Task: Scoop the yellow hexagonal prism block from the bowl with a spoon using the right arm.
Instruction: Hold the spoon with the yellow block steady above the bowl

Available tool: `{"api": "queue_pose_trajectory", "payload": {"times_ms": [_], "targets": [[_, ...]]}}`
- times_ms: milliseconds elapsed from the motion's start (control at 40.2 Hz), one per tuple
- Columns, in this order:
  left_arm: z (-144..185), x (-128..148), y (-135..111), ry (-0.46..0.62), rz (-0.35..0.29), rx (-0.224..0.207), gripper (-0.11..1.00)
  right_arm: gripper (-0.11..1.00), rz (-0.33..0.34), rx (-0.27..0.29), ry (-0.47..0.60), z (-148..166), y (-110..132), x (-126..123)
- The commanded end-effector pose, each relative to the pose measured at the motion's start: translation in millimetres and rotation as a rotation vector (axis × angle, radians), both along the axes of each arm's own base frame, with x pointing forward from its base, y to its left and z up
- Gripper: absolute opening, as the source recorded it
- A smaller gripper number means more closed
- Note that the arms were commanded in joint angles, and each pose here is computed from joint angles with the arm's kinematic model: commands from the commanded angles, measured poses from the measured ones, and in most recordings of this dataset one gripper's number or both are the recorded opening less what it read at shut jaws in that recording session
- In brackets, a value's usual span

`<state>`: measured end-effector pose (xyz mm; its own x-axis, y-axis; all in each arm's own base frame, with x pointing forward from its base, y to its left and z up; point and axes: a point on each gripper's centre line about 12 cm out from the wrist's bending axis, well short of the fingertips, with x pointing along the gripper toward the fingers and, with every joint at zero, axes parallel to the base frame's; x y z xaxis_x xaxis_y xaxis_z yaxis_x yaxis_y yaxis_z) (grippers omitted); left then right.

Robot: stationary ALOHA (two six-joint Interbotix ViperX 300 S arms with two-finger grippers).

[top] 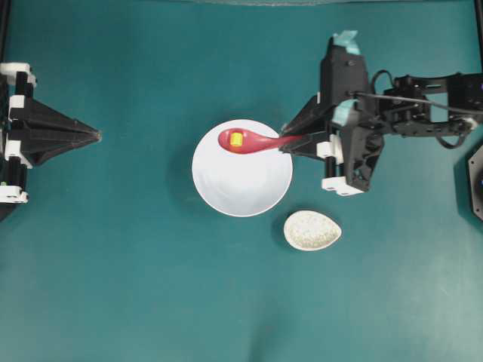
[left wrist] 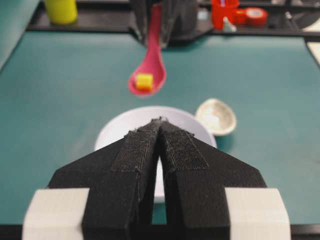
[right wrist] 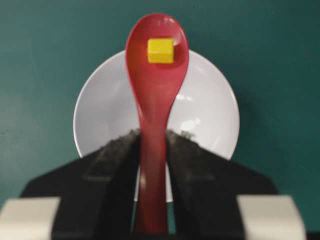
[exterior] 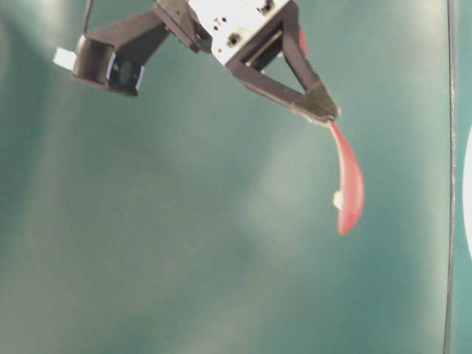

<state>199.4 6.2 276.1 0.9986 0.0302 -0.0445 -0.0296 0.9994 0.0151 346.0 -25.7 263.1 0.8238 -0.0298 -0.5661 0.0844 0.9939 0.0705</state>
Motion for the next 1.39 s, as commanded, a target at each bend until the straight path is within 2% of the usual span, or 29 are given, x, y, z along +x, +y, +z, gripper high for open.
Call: {"api": "queue_pose_trajectory", "payload": {"times_ms": [0,1369], "targets": [[9.5,3.1,0.3,-0.026,0.001,0.002,-0.01,0.24,-0.001,-0.009,-0.056,14.0,0.3,-2.4],[10.6,3.3,0.3,-0.039,0.000,0.015,-0.01,0.24,-0.003,-0.009,-0.064,14.9,0.3,-4.1]]}}
